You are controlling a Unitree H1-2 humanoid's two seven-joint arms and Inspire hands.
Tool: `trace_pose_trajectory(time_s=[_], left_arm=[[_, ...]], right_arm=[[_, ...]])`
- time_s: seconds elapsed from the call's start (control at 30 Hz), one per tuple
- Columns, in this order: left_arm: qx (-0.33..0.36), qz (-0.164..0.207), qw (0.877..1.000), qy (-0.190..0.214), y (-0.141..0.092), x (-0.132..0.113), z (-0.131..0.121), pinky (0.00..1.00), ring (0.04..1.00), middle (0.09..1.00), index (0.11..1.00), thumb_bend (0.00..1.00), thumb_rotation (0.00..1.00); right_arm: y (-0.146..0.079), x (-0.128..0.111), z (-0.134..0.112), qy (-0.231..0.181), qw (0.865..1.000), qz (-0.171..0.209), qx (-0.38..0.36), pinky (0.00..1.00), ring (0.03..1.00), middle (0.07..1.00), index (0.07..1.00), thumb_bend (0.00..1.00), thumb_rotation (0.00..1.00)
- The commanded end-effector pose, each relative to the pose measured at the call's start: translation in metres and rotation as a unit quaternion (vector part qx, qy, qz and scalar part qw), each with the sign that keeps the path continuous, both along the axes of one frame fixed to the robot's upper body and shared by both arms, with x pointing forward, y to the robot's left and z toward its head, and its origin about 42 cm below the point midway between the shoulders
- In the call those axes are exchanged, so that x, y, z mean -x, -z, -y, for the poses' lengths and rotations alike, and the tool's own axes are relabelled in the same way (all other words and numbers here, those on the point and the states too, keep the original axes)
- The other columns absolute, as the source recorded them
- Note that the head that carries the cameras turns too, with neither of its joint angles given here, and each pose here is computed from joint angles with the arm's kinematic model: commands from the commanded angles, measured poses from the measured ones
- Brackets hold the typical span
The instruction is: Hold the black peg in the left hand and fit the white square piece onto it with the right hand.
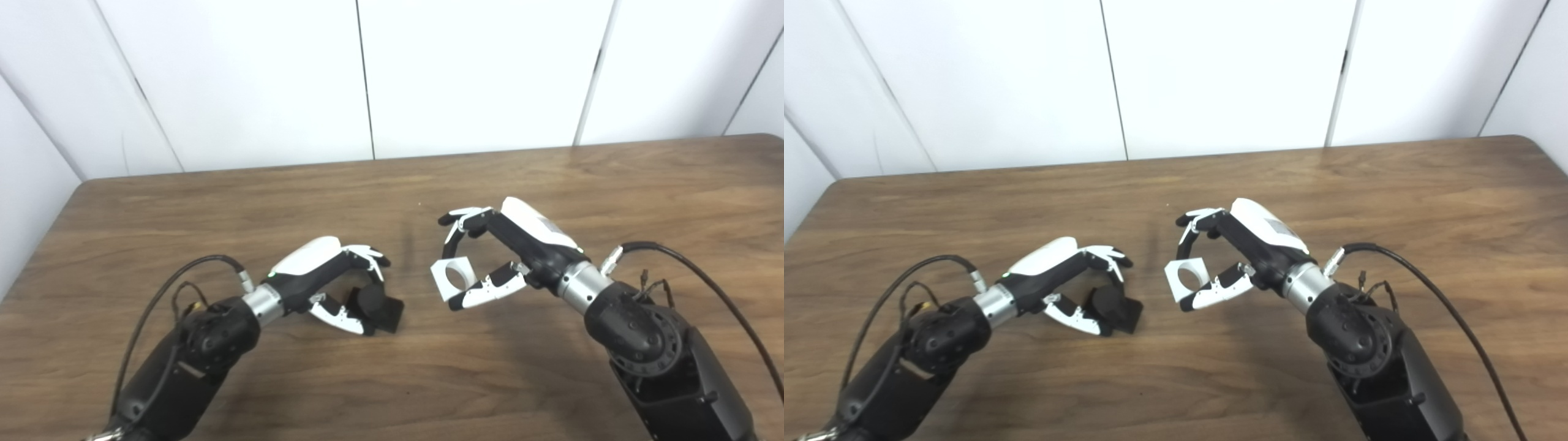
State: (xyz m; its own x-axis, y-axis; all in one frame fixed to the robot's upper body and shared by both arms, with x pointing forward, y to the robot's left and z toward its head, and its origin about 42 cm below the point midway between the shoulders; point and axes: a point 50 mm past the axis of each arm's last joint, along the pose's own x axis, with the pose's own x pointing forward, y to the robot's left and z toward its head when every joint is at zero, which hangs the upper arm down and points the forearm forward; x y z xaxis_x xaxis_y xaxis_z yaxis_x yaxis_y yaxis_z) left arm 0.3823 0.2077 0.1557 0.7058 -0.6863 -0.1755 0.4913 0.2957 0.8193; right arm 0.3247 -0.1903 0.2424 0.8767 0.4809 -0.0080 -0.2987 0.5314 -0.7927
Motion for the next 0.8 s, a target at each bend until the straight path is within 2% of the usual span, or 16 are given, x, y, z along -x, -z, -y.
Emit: trace_pose_trajectory(time_s=[0.0, 0.57, 0.77], left_arm=[[-0.081, -0.118, 0.990, -0.009, 0.061, 0.027, 0.003, 0.86, 0.907, 0.848, 0.490, 0.52, 0.07], [-0.079, -0.136, 0.988, 0.000, 0.063, 0.027, 0.018, 0.89, 0.921, 0.852, 0.490, 0.52, 0.07], [-0.077, -0.140, 0.987, -0.002, 0.064, 0.027, 0.020, 0.90, 0.927, 0.852, 0.491, 0.52, 0.07]], right_arm=[[-0.021, -0.005, -0.013, -0.023, 0.999, 0.048, -0.010, 0.73, 0.858, 0.816, 0.480, 0.52, 0.13], [-0.021, -0.021, -0.038, -0.041, 0.998, 0.050, 0.013, 0.72, 0.856, 0.817, 0.480, 0.52, 0.13], [-0.022, -0.025, -0.048, -0.048, 0.997, 0.055, 0.013, 0.75, 0.858, 0.820, 0.481, 0.52, 0.13]])
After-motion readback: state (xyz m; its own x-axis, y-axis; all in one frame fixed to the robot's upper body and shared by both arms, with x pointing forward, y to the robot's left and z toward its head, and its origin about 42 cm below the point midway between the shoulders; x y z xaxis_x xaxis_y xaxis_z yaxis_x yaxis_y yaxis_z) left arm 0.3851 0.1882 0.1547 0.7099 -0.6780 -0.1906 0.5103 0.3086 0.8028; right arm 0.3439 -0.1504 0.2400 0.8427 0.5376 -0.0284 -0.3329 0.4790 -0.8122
